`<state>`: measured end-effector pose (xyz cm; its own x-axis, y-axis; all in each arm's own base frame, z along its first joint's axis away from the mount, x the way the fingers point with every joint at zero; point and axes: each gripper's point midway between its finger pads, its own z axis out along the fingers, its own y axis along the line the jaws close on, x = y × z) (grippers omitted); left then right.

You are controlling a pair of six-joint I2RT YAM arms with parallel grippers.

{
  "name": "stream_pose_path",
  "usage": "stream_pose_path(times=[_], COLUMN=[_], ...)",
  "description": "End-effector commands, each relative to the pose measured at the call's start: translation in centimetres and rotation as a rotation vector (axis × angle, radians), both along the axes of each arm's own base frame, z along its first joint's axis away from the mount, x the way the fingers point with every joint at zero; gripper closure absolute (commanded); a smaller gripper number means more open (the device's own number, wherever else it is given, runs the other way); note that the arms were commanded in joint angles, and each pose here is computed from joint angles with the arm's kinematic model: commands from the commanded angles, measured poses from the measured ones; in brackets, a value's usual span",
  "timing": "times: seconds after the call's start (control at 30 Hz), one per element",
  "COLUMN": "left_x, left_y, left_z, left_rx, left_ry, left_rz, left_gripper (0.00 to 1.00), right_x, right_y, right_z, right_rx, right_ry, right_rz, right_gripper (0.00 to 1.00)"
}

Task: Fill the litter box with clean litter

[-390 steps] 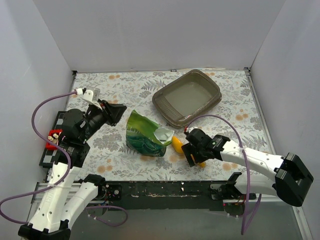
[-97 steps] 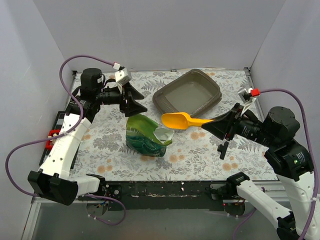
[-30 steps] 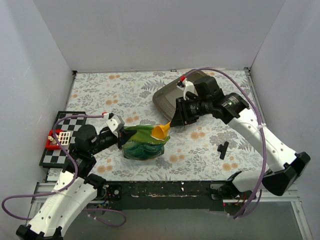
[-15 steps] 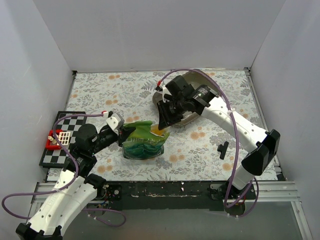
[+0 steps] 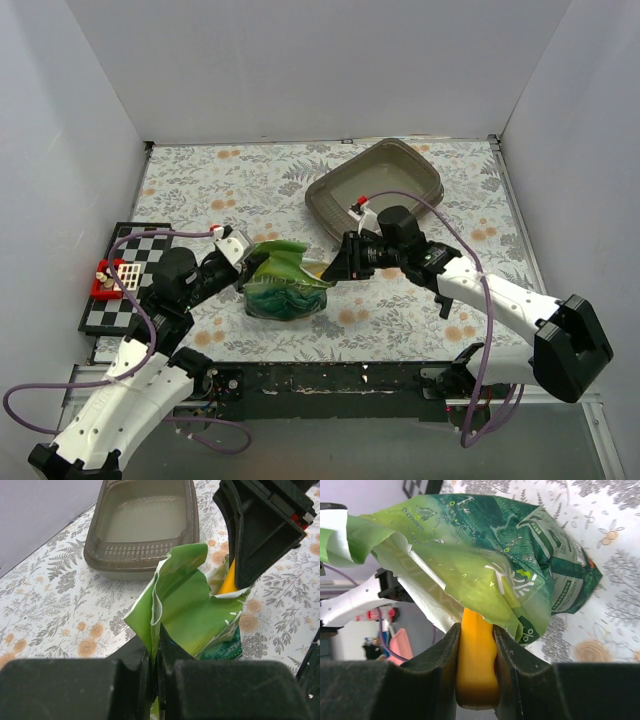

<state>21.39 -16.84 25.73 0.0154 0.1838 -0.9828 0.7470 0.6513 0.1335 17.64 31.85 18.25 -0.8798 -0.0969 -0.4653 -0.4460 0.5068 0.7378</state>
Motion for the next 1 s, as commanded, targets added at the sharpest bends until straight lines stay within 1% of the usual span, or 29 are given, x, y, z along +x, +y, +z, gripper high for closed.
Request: stream_pose_path(times=[0.0,0.1,0.23,0.33,0.43,0.5,0.63,0.7,0.87,0.97], left_x=[3.2,3.5,2.9,2.3,1.9,1.8,0.1,-0.8,-2.4,-2.6], left_y=[4.6,4.6,3.5,2.0,0.7,0.7,0.2,-0.2,-1.2,-1.3], left_z=[4.4,3.7,3.0,2.3,1.6,1.7,2.0,1.3,-2.5,-3.5], left_rx=[0.101,0.139,0.158,0.149,0.113,0.080,-0.008,-0.047,-0.066,-0.062], left_ry=[-0.197,-0.184,-0.139,-0.067,0.017,0.040,0.040,0.065,0.187,0.203], left_rz=[0.252,0.247,0.170,0.085,0.027,0.041,0.004,-0.027,-0.100,-0.106], left_gripper=[1.00,1.00,1.00,1.00,1.00,1.00,1.00,1.00,1.00,1.00], right_x=[-3.6,-3.7,-3.9,-4.0,-4.0,-3.9,-3.8,-3.8,-3.4,-3.2], right_y=[0.8,2.5,4.8,6.5,7.4,7.5,7.4,7.1,5.0,3.2], right_z=[-4.6,-3.6,-2.7,-1.8,-0.8,-0.3,1.0,1.5,2.4,2.8], right_rx=[0.051,0.143,0.224,0.303,0.391,0.433,0.487,0.506,0.540,0.558], right_ry=[0.210,0.205,0.217,0.231,0.227,0.218,0.187,0.182,0.156,0.142], right_rz=[0.052,0.066,0.102,0.134,0.159,0.160,0.171,0.169,0.130,0.104], right_gripper=[0.99,0.99,0.99,0.99,0.99,0.99,0.99,0.99,0.99,0.99])
